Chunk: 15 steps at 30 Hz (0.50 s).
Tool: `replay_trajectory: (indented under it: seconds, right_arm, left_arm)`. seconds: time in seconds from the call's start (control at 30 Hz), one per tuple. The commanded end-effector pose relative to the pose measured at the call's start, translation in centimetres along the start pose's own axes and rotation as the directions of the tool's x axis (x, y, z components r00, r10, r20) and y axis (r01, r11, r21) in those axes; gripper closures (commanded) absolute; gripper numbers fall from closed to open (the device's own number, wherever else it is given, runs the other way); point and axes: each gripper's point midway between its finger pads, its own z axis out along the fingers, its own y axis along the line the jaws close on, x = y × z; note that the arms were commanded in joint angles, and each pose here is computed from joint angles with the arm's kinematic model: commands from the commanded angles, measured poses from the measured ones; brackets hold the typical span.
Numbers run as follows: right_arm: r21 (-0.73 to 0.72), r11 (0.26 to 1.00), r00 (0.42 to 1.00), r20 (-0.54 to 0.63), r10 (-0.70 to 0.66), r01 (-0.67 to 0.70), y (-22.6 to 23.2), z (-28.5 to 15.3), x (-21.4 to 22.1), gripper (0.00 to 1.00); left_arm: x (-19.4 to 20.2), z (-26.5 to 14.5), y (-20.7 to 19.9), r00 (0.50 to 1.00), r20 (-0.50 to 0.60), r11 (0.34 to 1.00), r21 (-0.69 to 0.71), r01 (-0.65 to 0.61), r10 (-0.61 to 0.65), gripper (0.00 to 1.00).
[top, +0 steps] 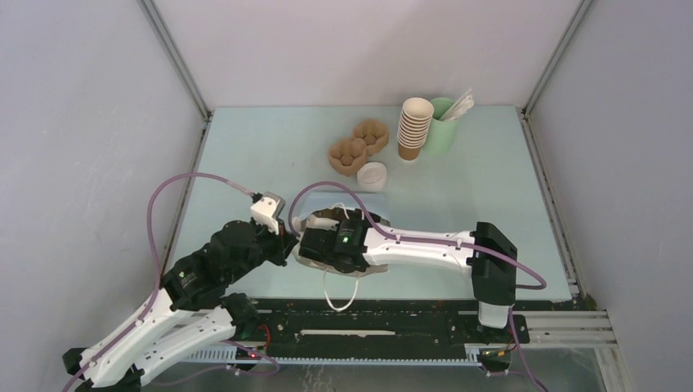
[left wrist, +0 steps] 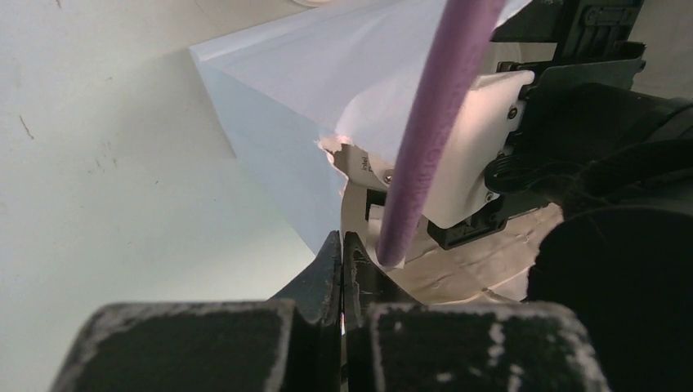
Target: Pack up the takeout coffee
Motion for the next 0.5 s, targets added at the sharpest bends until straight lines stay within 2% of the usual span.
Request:
replay_trajectory:
  seconds: [0.0, 0.47]
  right_arm:
    - [0.011, 0.998, 0.998, -0.002, 0.055, -0.055, -0.8, 1.4, -1.1, 0.43]
    - [0.017, 0.997, 0.997, -0.02, 0.073, -0.072, 0.2, 4.2, -1.8, 0.45]
  left_arm:
    - [-0.3, -0.1, -1.9, 1.0, 0.021, 0.995, 0.103, -0.002, 0.0, 1.0]
    - [-0.1, 0.0, -2.1, 1.0, 0.011, 0.994, 0.108, -0.001, -0.001, 1.0]
